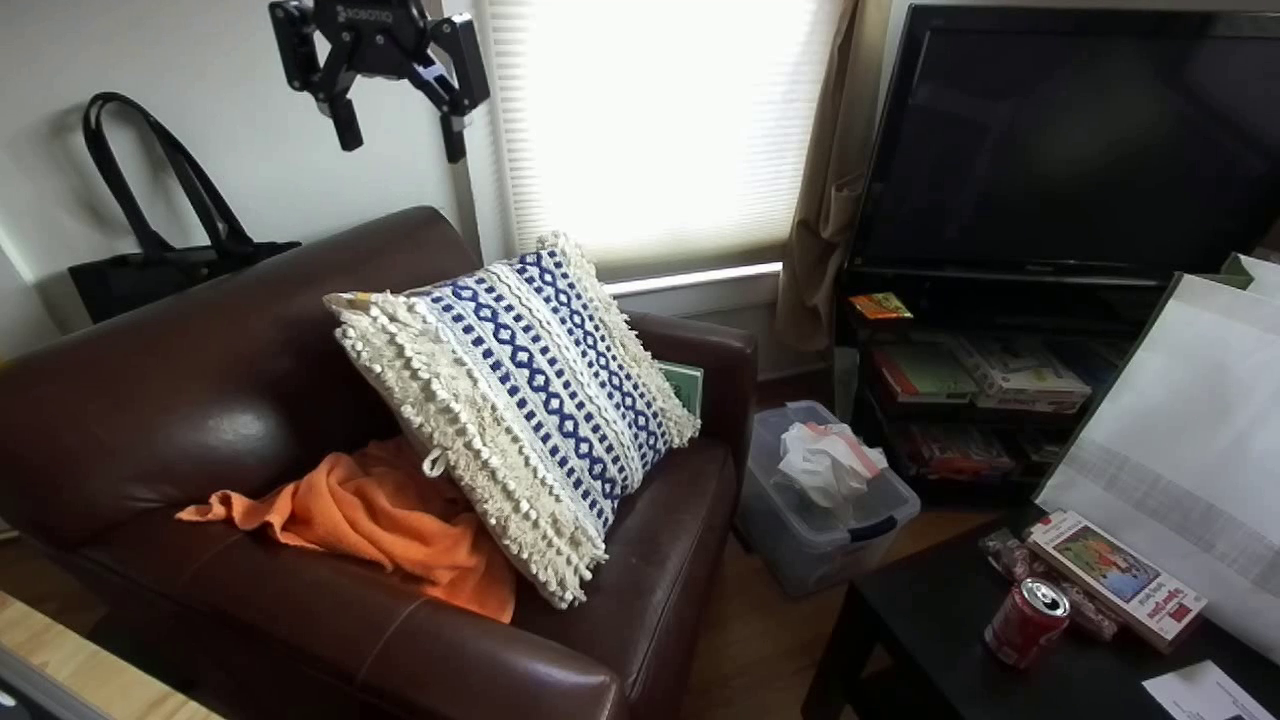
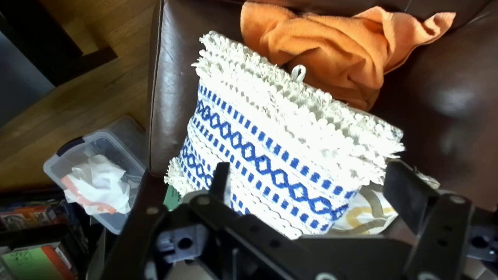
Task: Place the blue and white pillow over the top part of the chair
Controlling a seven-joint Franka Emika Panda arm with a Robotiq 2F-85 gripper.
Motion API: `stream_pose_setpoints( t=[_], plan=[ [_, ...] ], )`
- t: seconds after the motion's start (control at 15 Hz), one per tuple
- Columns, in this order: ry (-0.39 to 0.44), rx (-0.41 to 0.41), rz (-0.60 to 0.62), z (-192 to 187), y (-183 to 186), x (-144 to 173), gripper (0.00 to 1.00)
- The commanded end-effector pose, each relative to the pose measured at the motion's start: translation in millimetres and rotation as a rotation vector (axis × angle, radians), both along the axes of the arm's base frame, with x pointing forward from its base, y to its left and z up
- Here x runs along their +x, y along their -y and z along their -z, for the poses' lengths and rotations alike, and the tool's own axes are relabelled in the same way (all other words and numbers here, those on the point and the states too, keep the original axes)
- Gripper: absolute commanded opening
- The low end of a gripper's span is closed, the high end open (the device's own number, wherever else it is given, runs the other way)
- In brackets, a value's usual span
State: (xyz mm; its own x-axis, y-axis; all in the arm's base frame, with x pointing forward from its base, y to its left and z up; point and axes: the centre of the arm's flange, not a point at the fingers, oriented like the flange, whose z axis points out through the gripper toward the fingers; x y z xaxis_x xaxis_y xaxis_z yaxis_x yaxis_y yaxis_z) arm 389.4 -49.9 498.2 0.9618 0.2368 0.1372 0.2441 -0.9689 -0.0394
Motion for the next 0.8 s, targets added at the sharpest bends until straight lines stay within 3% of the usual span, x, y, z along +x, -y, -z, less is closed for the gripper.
stream_pose_setpoints(
  t=[0.0,0.4,0.53,0.73],
  plan=[
    [-0.054,0.034,-0.024,-7,-33,88,1.00],
    [-0.124,0.075,-0.045,34,-129,177,1.00],
    [-0.111,0.082,0.026,45,-144,208,1.00],
    [-0.174,0.081,0.163,72,-158,245,1.00]
  ],
)
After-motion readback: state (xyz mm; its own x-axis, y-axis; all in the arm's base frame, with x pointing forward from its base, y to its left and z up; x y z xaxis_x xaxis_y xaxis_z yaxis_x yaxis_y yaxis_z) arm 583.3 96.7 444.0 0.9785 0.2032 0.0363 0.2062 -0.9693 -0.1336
